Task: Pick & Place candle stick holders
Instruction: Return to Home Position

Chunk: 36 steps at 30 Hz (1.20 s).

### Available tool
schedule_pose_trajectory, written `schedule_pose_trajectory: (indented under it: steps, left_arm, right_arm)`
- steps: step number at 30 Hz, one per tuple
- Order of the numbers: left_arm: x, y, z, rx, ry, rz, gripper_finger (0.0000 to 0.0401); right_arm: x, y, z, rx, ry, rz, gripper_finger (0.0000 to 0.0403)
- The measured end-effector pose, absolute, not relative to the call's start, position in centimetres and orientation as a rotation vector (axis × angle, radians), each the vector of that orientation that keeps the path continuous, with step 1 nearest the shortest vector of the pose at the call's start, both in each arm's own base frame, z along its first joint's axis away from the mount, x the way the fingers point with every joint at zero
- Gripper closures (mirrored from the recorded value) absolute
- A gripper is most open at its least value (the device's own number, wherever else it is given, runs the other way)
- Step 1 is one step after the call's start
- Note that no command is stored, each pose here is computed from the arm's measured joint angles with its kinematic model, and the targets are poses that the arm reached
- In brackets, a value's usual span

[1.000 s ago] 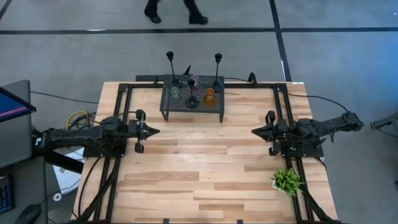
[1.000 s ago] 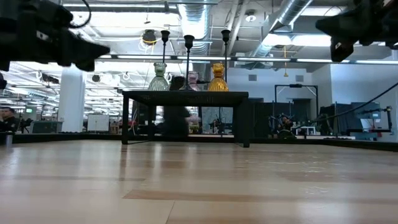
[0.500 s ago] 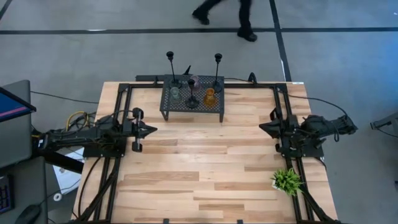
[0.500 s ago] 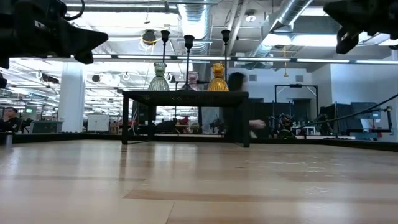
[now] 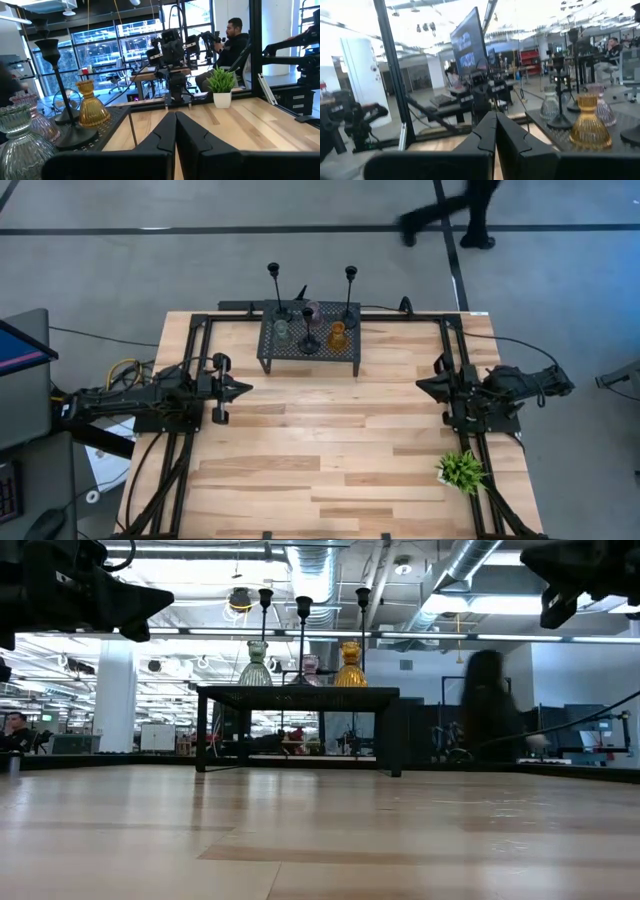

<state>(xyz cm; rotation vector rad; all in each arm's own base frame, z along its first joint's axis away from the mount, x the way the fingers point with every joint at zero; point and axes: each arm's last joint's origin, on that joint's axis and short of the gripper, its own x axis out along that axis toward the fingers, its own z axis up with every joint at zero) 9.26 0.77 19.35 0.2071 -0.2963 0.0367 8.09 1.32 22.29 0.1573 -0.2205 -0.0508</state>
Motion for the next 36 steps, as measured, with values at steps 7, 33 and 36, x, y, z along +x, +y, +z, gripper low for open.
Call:
schedule_pose_trajectory:
  steps: [7, 33, 36]
  left_arm:
    - [9.3, 0.8, 19.4, 0.207, -0.298, 0.037, 0.0393]
    - [9.3, 0.8, 19.4, 0.207, -0.300, 0.037, 0.0393]
    - [9.3, 0.8, 19.4, 0.207, -0.300, 0.037, 0.0393]
  right_arm:
    - [8.3, 1.4, 20.4, 0.096, -0.029, -0.059, 0.0403]
    - [8.2, 1.3, 18.4, 0.030, 0.174, -0.076, 0.0403]
    - [8.2, 1.1, 18.3, 0.021, 0.178, -0.151, 0.0403]
